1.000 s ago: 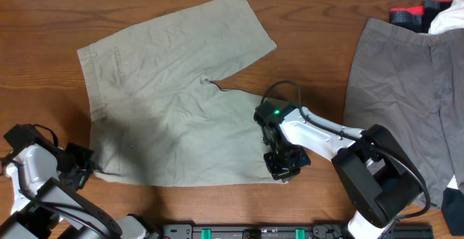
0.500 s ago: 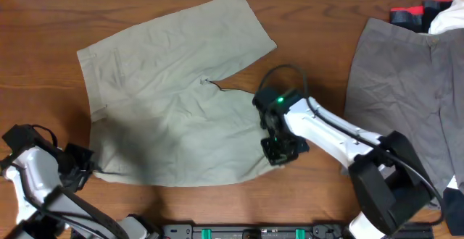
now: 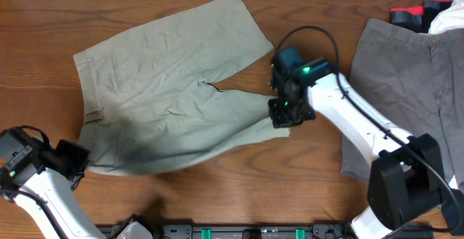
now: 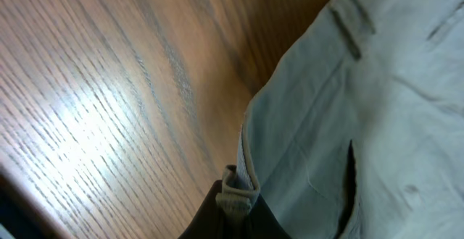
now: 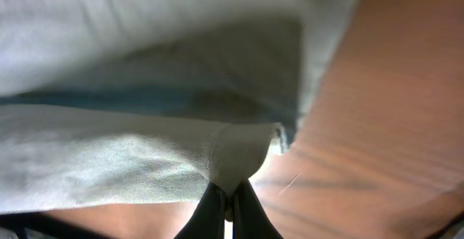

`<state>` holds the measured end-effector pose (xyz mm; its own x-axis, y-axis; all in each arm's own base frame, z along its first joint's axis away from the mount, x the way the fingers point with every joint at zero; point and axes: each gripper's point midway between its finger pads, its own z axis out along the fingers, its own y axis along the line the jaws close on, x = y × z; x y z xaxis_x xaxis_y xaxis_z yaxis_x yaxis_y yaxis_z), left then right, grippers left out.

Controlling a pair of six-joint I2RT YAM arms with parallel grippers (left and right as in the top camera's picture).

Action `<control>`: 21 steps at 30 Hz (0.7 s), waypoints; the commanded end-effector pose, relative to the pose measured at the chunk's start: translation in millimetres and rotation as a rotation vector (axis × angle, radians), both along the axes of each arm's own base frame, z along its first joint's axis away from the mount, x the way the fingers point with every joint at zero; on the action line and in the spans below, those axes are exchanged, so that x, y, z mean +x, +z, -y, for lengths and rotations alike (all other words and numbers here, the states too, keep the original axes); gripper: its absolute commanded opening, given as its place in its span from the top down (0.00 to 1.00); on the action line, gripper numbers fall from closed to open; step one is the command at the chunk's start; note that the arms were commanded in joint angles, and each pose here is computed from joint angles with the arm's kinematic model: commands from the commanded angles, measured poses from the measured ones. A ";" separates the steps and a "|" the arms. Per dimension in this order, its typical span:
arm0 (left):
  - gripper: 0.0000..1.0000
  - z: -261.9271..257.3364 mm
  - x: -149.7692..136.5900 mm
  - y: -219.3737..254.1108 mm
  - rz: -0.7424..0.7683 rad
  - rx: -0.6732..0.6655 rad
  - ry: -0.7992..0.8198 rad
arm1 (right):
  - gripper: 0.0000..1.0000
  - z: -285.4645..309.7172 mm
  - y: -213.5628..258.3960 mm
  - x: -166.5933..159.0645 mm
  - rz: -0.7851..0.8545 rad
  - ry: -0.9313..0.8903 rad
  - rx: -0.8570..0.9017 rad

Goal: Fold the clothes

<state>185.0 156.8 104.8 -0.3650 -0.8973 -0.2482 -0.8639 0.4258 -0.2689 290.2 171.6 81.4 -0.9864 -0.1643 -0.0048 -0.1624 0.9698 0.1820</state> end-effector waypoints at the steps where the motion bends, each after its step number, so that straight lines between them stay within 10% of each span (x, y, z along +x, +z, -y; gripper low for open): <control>1: 0.94 1.1 -1.6 14.0 0.030 0.050 -0.018 | 0.99 12.2 22.0 30.1 0.093 -0.074 0.023; 21: 0.94 21.7 -2.3 72.7 0.139 0.103 -0.107 | 0.99 11.5 101.3 84.6 0.312 -0.048 0.095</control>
